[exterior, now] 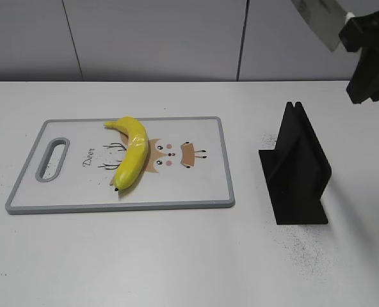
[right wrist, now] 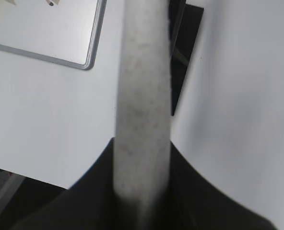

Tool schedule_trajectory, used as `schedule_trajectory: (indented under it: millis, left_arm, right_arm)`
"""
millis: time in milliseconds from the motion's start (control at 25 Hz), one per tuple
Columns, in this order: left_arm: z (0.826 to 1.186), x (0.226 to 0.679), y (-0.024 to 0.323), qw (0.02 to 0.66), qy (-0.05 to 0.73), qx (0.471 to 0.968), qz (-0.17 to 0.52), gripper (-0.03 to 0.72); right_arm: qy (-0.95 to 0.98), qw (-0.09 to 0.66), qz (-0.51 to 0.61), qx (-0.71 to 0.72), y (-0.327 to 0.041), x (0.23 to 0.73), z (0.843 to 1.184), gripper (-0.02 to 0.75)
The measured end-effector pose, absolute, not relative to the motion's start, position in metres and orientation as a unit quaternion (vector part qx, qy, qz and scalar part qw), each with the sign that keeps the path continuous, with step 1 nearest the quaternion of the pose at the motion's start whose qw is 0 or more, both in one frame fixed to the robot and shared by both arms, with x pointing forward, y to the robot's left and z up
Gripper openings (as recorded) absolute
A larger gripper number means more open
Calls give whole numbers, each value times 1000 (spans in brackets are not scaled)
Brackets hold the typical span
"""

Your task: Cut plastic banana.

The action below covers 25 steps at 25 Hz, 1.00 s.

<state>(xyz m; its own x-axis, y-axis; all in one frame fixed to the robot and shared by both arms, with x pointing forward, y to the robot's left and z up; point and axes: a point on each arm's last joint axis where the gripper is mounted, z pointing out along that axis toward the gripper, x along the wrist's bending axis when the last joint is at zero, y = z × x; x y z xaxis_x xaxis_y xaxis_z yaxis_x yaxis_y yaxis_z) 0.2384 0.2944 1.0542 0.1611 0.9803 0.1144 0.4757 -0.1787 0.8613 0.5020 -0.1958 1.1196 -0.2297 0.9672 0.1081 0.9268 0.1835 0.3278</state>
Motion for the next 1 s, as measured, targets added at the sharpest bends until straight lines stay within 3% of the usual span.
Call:
schedule_trajectory:
  millis: [640,1000]
  left_arm:
    - [1124,355,282,292,432,797,307,553]
    - [1162,455,253,254,268,890,267,511]
  right_arm:
    - [926,128,142,326,-165,586,1116,163]
    - [968,150,141,145,-140,632,1100,162]
